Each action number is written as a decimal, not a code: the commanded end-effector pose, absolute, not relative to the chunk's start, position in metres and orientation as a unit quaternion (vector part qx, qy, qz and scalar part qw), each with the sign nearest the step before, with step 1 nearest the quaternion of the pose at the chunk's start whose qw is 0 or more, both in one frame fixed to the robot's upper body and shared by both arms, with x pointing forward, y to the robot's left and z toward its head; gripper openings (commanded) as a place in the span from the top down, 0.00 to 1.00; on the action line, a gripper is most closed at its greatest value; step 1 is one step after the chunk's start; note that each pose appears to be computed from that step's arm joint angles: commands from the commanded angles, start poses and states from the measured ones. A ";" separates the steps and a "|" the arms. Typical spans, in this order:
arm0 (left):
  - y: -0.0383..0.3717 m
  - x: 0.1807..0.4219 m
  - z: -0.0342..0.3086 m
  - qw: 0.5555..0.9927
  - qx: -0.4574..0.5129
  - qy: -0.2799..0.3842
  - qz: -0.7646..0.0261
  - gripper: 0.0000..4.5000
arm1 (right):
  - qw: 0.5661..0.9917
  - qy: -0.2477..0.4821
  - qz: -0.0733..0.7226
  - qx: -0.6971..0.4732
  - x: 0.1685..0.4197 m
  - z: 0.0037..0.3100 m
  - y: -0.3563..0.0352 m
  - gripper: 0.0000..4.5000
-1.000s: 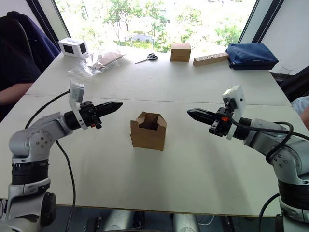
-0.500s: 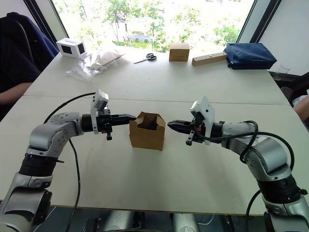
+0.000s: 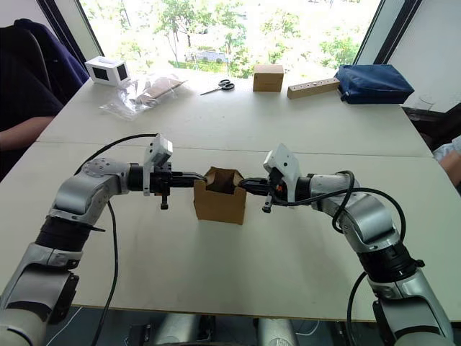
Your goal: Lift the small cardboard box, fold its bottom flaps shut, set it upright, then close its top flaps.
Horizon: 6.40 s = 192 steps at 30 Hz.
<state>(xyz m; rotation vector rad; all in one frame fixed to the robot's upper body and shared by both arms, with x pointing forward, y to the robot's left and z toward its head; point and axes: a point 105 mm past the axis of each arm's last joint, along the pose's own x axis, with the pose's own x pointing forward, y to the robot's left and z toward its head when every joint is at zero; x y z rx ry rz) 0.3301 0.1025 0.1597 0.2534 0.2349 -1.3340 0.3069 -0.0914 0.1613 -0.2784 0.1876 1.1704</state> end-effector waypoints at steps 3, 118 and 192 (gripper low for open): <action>0.097 0.332 0.163 0.755 0.180 0.104 -0.622 1.00 | 0.809 0.079 0.558 -0.166 0.310 0.165 -0.085 1.00; 0.109 0.406 0.172 0.823 0.039 0.091 -0.559 1.00 | 0.798 0.061 0.574 -0.172 0.240 0.184 -0.044 1.00; 0.122 0.276 0.161 0.811 -0.035 0.131 -0.569 1.00 | 0.815 0.058 0.549 -0.178 0.283 0.156 -0.034 1.00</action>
